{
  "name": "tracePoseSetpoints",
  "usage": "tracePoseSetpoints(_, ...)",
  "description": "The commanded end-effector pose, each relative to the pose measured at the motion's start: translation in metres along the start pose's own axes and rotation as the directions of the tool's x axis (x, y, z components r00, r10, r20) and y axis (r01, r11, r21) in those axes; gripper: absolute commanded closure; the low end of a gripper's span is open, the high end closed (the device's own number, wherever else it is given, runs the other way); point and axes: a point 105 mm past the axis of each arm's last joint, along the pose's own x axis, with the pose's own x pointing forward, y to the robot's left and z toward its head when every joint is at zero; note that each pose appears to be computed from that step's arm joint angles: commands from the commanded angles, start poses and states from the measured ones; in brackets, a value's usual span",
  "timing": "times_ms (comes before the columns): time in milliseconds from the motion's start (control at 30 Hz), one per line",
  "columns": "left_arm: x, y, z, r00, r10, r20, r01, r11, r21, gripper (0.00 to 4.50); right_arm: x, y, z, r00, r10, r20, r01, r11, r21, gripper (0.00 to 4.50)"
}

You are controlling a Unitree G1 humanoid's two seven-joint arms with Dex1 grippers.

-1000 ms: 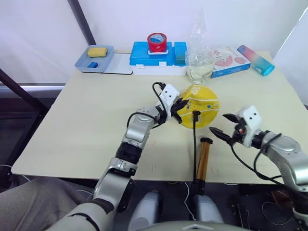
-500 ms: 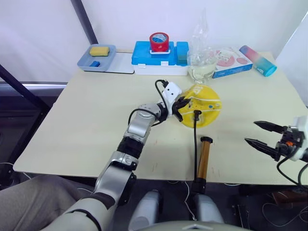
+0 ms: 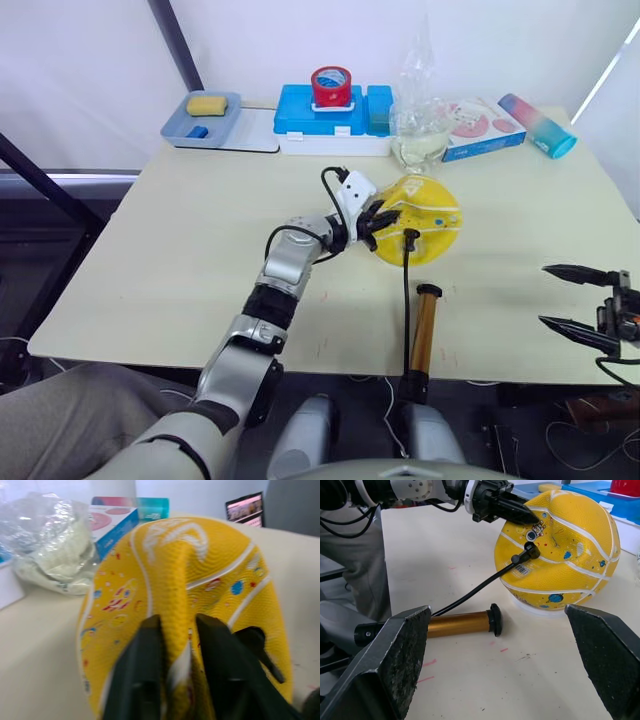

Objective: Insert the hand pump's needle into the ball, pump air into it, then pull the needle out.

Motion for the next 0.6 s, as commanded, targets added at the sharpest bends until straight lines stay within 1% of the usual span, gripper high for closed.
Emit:
tracePoseSetpoints(33,-0.001,-0.007,0.005,0.999,-0.033,0.023,0.034,0.999,-0.009,1.49,-0.006,-0.002,0.006,1.0,-0.018,0.014,0.018,0.999,-0.041,0.0)
tracePoseSetpoints(133,-0.008,-0.003,0.017,0.998,-0.018,0.061,0.018,1.0,-0.006,0.03,-0.005,-0.001,0.005,0.999,-0.024,0.028,0.025,0.998,-0.055,0.0)
tracePoseSetpoints(300,-0.025,-0.003,0.033,0.995,-0.022,0.101,0.022,1.0,0.007,0.03,-0.001,0.0,0.002,0.999,-0.022,0.043,0.024,0.998,-0.061,0.0)
tracePoseSetpoints(400,-0.042,-0.002,0.038,0.993,-0.027,0.112,0.024,0.999,0.025,0.03,0.002,-0.001,0.002,0.999,-0.022,0.049,0.026,0.997,-0.078,0.0)
tracePoseSetpoints(433,-0.05,-0.001,0.037,0.994,-0.03,0.102,0.027,0.999,0.032,0.03,0.003,-0.002,0.002,0.999,-0.023,0.049,0.027,0.996,-0.087,0.0)
tracePoseSetpoints(533,-0.078,0.002,0.029,0.998,-0.021,0.054,0.022,1.0,-0.013,0.03,0.004,-0.001,0.005,0.999,-0.007,0.049,0.013,0.994,-0.104,0.0)
tracePoseSetpoints(600,-0.097,-0.002,0.022,0.999,-0.051,0.011,0.051,0.999,-0.013,0.03,0.004,0.003,0.006,0.999,0.017,0.042,-0.013,0.997,-0.079,0.0)
